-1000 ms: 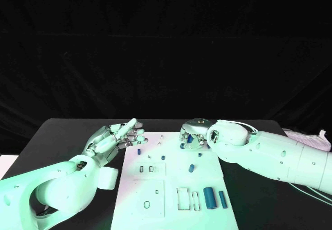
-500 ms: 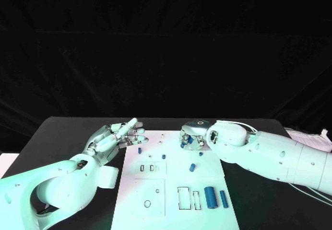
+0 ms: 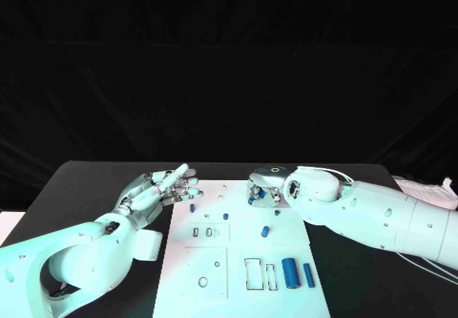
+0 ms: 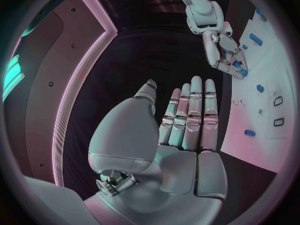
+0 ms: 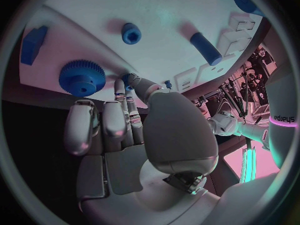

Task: Assemble the parts on the task board

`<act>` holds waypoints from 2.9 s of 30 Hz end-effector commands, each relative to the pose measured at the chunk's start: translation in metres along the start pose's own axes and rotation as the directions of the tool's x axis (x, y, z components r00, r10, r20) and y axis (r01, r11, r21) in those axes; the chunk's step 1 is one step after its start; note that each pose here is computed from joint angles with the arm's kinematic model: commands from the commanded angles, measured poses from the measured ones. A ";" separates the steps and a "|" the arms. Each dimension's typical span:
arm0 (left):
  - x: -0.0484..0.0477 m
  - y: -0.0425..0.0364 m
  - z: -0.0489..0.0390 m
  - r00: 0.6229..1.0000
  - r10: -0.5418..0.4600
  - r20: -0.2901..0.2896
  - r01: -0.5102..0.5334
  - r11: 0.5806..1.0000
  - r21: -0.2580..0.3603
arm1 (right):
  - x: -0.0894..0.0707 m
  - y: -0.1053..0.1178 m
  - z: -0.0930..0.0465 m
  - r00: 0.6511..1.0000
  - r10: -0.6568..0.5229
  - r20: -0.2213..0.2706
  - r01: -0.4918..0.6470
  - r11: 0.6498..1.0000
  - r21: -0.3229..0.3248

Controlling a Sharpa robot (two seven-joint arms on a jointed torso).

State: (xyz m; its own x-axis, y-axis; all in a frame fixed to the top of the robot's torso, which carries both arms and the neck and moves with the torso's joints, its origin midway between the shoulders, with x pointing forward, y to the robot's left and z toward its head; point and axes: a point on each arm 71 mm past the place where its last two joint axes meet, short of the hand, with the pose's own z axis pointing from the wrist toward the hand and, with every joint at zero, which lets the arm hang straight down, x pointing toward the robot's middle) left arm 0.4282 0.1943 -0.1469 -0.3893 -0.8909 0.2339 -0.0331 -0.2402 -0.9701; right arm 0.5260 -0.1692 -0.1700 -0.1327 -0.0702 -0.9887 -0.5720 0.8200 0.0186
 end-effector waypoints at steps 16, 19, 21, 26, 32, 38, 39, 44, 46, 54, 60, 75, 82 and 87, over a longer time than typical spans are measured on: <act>0.0005 -0.0015 0.0003 1.000 -0.009 -0.006 0.009 1.000 0.002 | -0.019 0.016 0.012 0.979 0.018 0.201 -0.018 1.000 0.001; 0.0012 -0.0022 0.0000 1.000 -0.010 -0.009 0.010 1.000 0.002 | -0.022 0.019 0.016 0.977 0.016 0.213 -0.017 1.000 0.003; 0.0017 -0.0030 -0.0002 1.000 -0.010 -0.010 0.010 1.000 0.003 | -0.024 0.021 0.018 0.975 0.014 0.221 -0.015 1.000 0.003; 0.0017 -0.0052 0.0001 1.000 -0.008 -0.012 0.008 1.000 0.006 | -0.027 0.024 0.024 0.972 0.008 0.234 -0.010 1.000 0.007; 0.0019 -0.0056 0.0011 1.000 -0.008 -0.014 0.008 1.000 0.006 | -0.027 0.025 0.030 0.969 -0.001 0.245 -0.004 1.000 0.018; 0.0022 -0.0053 0.0019 1.000 -0.009 -0.016 0.009 1.000 0.005 | -0.028 0.027 0.034 0.970 -0.005 0.245 0.000 1.000 0.018; 0.0023 -0.0053 0.0020 1.000 -0.009 -0.016 0.009 1.000 0.005 | -0.028 0.027 0.034 0.971 -0.005 0.240 0.001 1.000 0.018; 0.0022 -0.0052 0.0021 1.000 -0.009 -0.017 0.009 1.000 0.004 | -0.026 0.027 0.036 0.978 -0.010 0.210 0.006 1.000 0.020; 0.0019 -0.0053 0.0020 1.000 -0.009 -0.016 0.009 1.000 0.003 | -0.025 0.027 0.037 0.979 -0.011 0.202 0.007 1.000 0.022; 0.0012 -0.0053 0.0019 1.000 -0.009 -0.016 0.009 1.000 0.001 | -0.022 0.025 0.040 0.986 -0.021 0.168 0.015 0.999 0.036; 0.0019 -0.0051 0.0018 1.000 -0.011 -0.019 0.011 1.000 -0.001 | -0.021 0.024 0.042 0.987 -0.029 0.158 0.021 0.999 0.051; 0.0022 -0.0049 0.0019 1.000 -0.012 -0.022 0.012 1.000 -0.007 | -0.023 0.026 0.049 0.981 -0.023 0.190 0.013 0.998 0.056; 0.0004 -0.0051 0.0017 1.000 -0.011 -0.020 0.010 1.000 -0.010 | -0.026 0.023 0.042 0.973 -0.016 0.230 0.004 0.999 0.052; -0.0033 -0.0055 0.0011 1.000 -0.010 -0.011 0.010 1.000 -0.011 | -0.028 0.016 0.027 0.970 0.001 0.245 -0.015 0.999 0.052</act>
State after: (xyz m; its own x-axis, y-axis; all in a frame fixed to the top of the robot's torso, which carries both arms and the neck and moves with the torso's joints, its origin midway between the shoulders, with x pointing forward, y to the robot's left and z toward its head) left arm 0.4308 0.1991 -0.1436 -0.3821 -0.8945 0.2321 -0.0448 -0.2330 -0.9715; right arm 0.5444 -0.1381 -0.1486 0.0499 0.0485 -0.9976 -0.5295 0.8482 0.0147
